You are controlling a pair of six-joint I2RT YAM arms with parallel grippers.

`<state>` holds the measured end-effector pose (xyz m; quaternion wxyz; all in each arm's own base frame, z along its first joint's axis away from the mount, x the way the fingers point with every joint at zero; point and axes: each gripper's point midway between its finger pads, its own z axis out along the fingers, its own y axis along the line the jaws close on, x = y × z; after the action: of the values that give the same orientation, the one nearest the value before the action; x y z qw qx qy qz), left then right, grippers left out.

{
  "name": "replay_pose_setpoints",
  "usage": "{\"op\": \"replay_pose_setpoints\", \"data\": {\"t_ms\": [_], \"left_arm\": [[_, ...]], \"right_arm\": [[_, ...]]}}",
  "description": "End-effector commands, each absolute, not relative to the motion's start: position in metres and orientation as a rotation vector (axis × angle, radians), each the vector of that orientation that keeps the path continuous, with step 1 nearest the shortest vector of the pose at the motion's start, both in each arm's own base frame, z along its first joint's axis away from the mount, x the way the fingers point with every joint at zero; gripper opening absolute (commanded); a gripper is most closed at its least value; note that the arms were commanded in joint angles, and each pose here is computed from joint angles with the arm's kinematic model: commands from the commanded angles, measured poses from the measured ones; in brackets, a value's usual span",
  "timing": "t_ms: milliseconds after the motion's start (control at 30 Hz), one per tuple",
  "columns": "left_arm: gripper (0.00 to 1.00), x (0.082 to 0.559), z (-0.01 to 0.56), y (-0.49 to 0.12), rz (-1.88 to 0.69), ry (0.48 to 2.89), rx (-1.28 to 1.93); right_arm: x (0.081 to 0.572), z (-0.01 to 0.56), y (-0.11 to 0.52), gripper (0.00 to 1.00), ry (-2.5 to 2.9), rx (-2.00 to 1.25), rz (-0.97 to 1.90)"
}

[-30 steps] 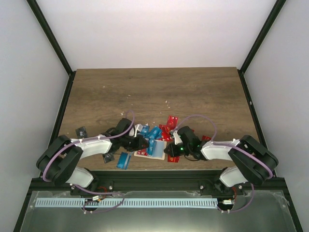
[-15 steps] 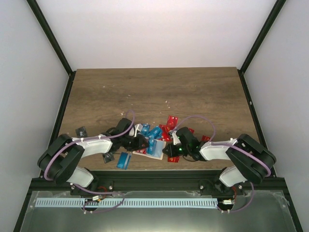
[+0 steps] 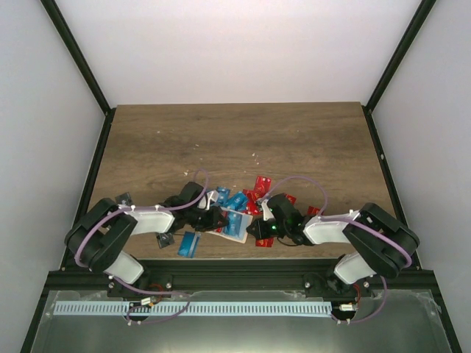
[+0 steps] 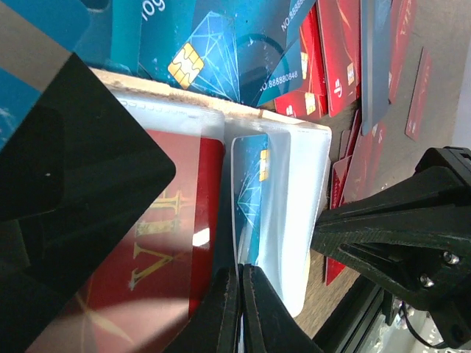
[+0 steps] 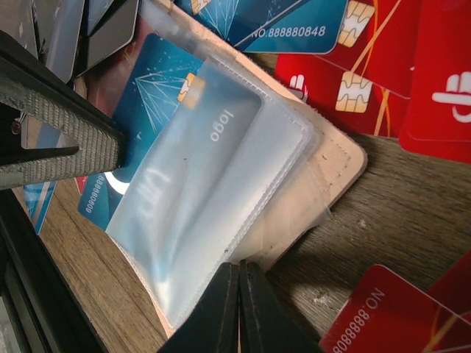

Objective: Put the credit cards into the card holder

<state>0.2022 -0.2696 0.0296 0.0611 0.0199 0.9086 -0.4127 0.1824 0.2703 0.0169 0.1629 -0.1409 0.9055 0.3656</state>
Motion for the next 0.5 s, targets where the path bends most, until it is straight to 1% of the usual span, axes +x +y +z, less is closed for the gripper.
{"op": "replay_pose_setpoints", "data": {"t_ms": [0,467], "left_arm": [[0.04,0.187,0.013,-0.270,-1.226,2.815,0.123],[0.04,0.184,0.004,-0.289,-1.242,2.845,0.260]], "right_arm": [[0.159,-0.027,0.235,0.05,2.792,-0.343,0.809],[0.163,-0.039,0.222,0.08,2.836,-0.231,0.704]]}}
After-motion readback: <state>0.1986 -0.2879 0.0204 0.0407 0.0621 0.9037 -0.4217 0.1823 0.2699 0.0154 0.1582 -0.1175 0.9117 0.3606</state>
